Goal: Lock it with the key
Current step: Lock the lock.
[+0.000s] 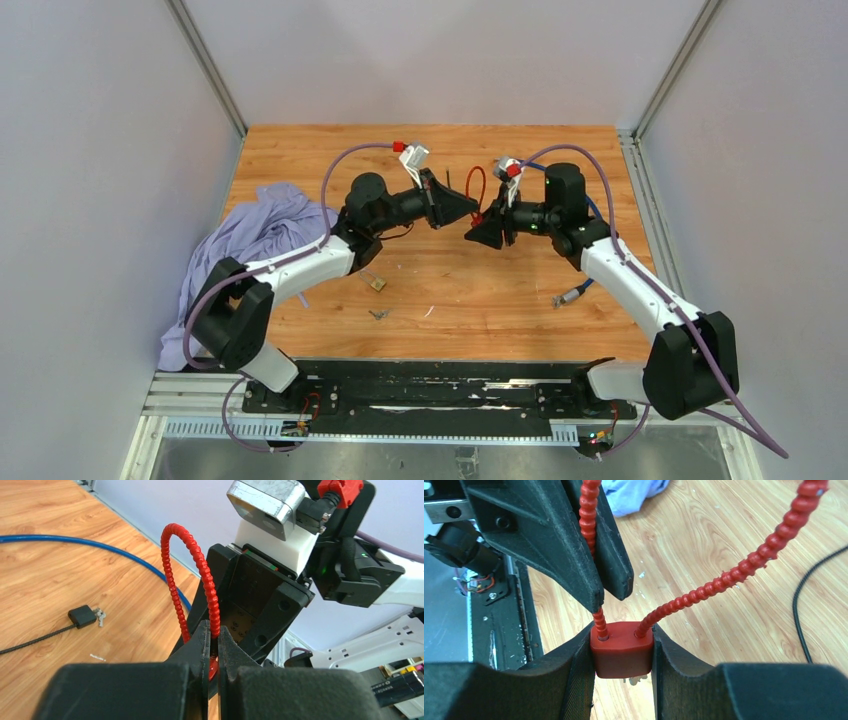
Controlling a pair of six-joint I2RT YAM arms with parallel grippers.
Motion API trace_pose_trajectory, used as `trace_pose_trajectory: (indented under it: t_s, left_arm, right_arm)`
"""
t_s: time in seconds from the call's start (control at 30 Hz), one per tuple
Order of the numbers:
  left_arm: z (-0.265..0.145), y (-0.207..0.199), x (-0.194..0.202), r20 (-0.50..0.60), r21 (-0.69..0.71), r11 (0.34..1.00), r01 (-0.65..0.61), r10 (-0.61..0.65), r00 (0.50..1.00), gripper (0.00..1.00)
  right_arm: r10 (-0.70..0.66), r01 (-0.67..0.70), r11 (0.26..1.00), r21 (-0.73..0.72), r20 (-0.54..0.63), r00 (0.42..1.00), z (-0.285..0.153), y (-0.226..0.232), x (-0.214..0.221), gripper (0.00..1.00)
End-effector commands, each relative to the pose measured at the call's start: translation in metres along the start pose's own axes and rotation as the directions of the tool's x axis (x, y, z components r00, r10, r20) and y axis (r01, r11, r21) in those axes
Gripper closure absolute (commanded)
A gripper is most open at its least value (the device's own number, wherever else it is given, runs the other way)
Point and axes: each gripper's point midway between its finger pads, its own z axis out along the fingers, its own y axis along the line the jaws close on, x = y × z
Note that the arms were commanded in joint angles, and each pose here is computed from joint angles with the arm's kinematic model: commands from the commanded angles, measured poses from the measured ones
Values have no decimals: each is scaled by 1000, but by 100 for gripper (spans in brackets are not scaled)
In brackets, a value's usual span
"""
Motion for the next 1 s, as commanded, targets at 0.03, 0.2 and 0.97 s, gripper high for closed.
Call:
trace_pose_trajectory:
  t_s: [0.03,0.2,0.97]
  left_arm:
    - [-1,27,51,-152,-88,993,81,-93,984,100]
    - [-1,33,55,-165,-120,990,79,-98,981,99]
    - [1,29,33,-170,-100,992,81,-97,981,53]
  right_arm:
    - [-159,147,976,162,61,985,-15,-24,-46,99]
    - [-160,149,958,245,28,987,-18,-39,-42,99]
    - [-230,238,954,185,-63,971,-2,-32,-16,99]
